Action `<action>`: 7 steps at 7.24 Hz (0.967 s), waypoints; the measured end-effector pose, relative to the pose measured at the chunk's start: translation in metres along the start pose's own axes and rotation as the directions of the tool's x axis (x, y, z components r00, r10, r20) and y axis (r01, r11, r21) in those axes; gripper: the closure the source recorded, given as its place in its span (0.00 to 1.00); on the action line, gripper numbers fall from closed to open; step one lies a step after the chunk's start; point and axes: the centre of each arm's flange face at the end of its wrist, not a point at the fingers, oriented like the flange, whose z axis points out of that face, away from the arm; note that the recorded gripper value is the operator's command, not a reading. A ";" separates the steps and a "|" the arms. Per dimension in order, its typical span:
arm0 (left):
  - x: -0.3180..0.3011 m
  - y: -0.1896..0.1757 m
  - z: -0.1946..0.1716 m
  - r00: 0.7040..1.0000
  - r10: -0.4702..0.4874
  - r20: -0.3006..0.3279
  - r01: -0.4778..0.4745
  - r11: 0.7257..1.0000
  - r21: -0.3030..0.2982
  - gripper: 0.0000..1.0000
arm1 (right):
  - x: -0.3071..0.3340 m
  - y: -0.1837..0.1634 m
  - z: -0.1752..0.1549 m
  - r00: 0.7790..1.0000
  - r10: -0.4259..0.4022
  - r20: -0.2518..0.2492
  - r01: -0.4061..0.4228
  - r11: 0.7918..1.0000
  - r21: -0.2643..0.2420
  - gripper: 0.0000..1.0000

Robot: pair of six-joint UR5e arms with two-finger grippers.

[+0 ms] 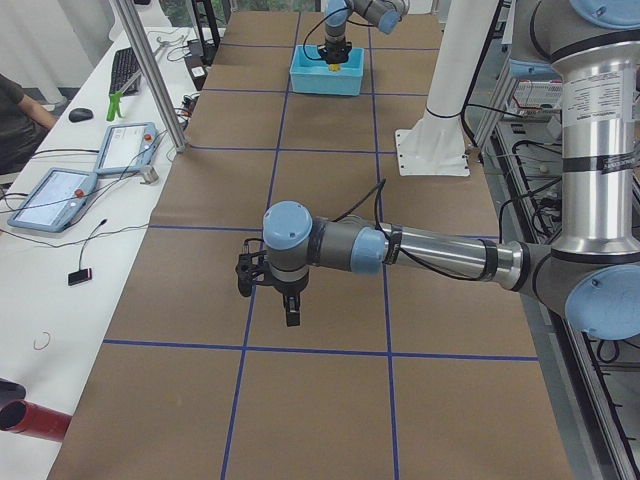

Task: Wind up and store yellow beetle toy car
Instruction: 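Carry the car over the bin and open the right gripper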

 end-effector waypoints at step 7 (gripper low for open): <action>-0.002 0.000 0.000 1.000 -0.007 0.001 0.007 1.000 0.000 0.00 | 0.013 0.063 0.103 0.999 0.027 0.034 -0.028 0.998 0.051 0.17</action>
